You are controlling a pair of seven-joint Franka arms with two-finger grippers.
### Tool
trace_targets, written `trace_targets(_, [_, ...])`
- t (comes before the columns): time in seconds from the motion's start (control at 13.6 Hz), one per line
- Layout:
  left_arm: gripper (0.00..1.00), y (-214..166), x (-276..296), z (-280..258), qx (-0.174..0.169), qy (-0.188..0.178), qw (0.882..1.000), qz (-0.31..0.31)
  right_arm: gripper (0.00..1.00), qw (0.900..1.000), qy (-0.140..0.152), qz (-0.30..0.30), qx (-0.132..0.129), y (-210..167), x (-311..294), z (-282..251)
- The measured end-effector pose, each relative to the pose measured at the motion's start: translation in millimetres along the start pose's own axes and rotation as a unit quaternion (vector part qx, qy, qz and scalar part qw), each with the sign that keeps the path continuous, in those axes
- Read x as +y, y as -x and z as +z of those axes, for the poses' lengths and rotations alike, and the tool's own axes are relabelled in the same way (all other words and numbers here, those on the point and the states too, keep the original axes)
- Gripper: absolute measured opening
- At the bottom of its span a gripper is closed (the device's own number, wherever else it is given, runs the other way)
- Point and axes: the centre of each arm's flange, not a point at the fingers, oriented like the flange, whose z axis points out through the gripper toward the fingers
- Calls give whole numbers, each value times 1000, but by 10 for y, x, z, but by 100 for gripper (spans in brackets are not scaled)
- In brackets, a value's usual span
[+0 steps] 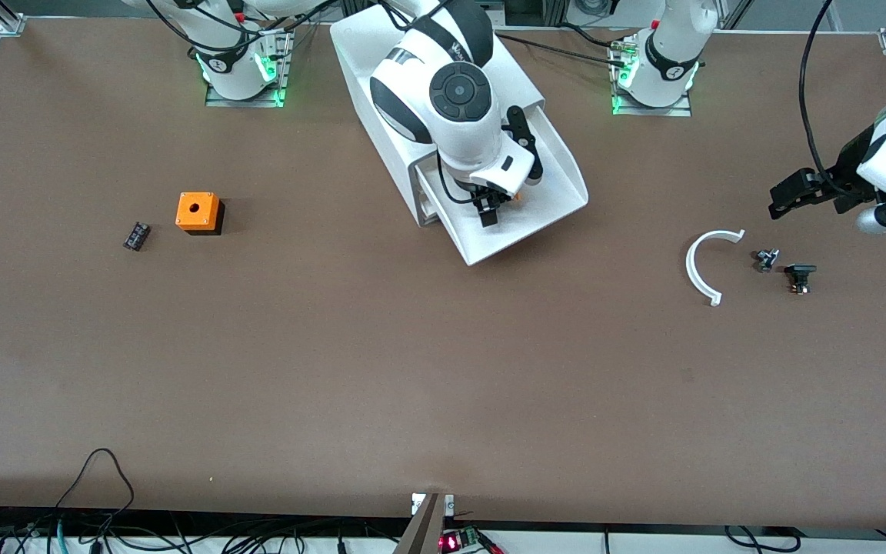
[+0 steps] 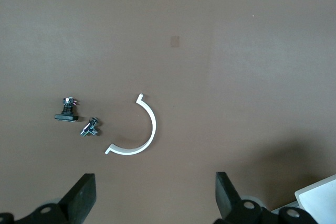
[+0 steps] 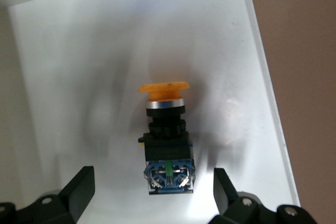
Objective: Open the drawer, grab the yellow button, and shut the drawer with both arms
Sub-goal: 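Grasp the orange-capped push button in the drawer with the right gripper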
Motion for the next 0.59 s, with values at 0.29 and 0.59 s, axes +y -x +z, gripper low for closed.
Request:
trace_targets(0.29, [100,-5,1,-40,4,1,1000,0,90,1000,2,2,1,9,46,102])
trace_targets(0.59, [100,-5,1,-43,4,1,1000,0,63,1000,9,-3,7,-73,19,114])
